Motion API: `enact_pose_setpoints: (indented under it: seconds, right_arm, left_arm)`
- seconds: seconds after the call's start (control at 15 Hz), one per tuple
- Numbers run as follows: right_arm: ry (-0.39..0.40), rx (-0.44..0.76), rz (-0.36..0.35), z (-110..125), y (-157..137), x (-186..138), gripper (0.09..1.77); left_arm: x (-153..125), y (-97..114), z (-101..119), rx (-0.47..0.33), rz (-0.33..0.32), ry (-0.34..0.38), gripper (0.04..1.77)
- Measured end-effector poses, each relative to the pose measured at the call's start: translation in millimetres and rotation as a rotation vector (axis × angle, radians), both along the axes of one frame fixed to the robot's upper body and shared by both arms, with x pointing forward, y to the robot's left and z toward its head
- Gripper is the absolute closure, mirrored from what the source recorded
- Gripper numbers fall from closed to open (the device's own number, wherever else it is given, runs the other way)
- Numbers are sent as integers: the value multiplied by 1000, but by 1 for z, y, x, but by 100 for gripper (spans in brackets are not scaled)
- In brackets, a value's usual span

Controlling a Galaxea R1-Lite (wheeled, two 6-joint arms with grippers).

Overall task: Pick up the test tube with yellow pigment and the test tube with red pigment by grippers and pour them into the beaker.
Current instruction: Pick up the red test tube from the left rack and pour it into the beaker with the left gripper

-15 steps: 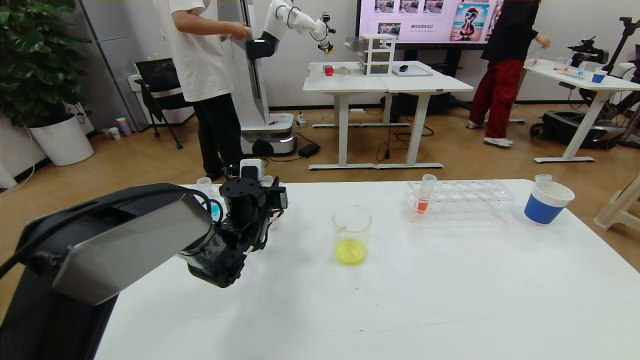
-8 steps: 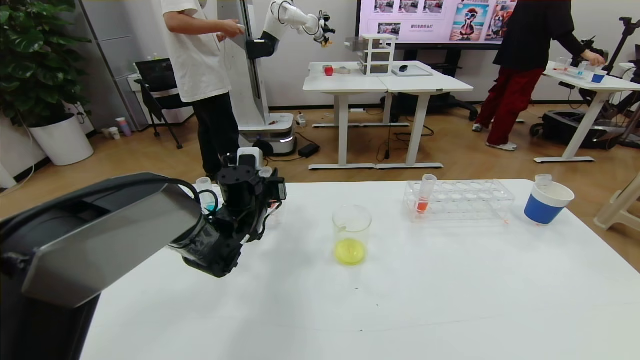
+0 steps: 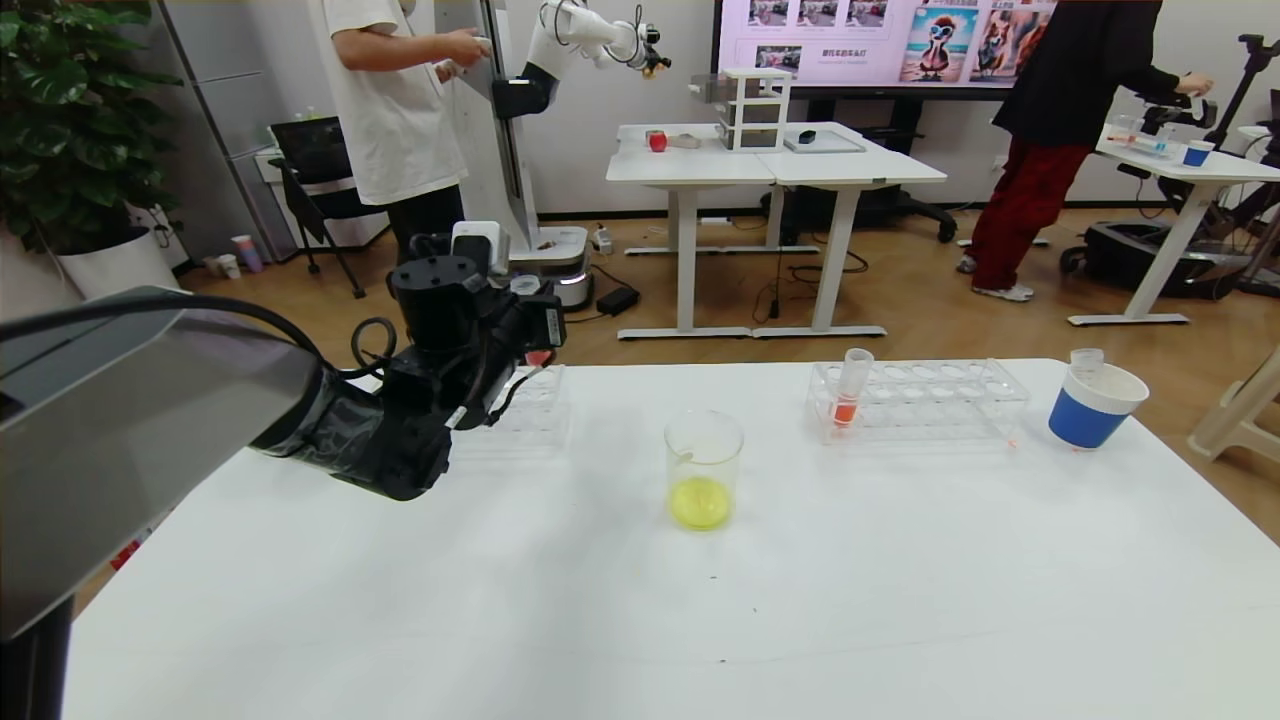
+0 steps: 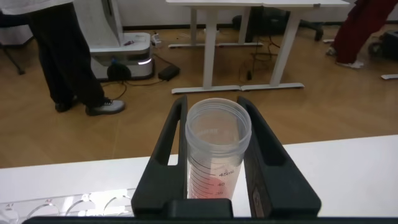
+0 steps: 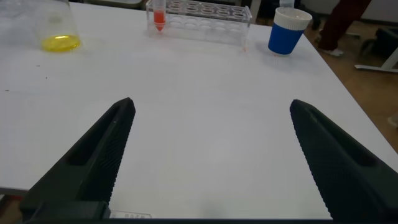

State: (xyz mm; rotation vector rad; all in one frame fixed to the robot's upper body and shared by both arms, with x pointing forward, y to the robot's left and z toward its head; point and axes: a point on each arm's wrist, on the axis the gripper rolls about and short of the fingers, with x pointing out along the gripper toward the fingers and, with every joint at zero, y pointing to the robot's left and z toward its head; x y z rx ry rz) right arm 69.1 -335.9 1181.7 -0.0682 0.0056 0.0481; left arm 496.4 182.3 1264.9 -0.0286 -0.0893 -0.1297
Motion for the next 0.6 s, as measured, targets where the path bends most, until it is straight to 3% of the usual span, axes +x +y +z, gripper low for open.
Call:
enact_pose_setpoints:
  seconds: [0.2, 0.47, 0.6]
  right_arm:
    - [0, 0, 0, 0, 0, 0, 12]
    - [0, 0, 0, 0, 0, 0, 12]
    - [0, 0, 0, 0, 0, 0, 12]
  left_arm:
    - [-5, -8, 9, 88, -201, -72, 128]
    - [-17, -27, 19, 278, -482, -300, 128]
    - [-26, -45, 13, 345, -568, -357, 128]
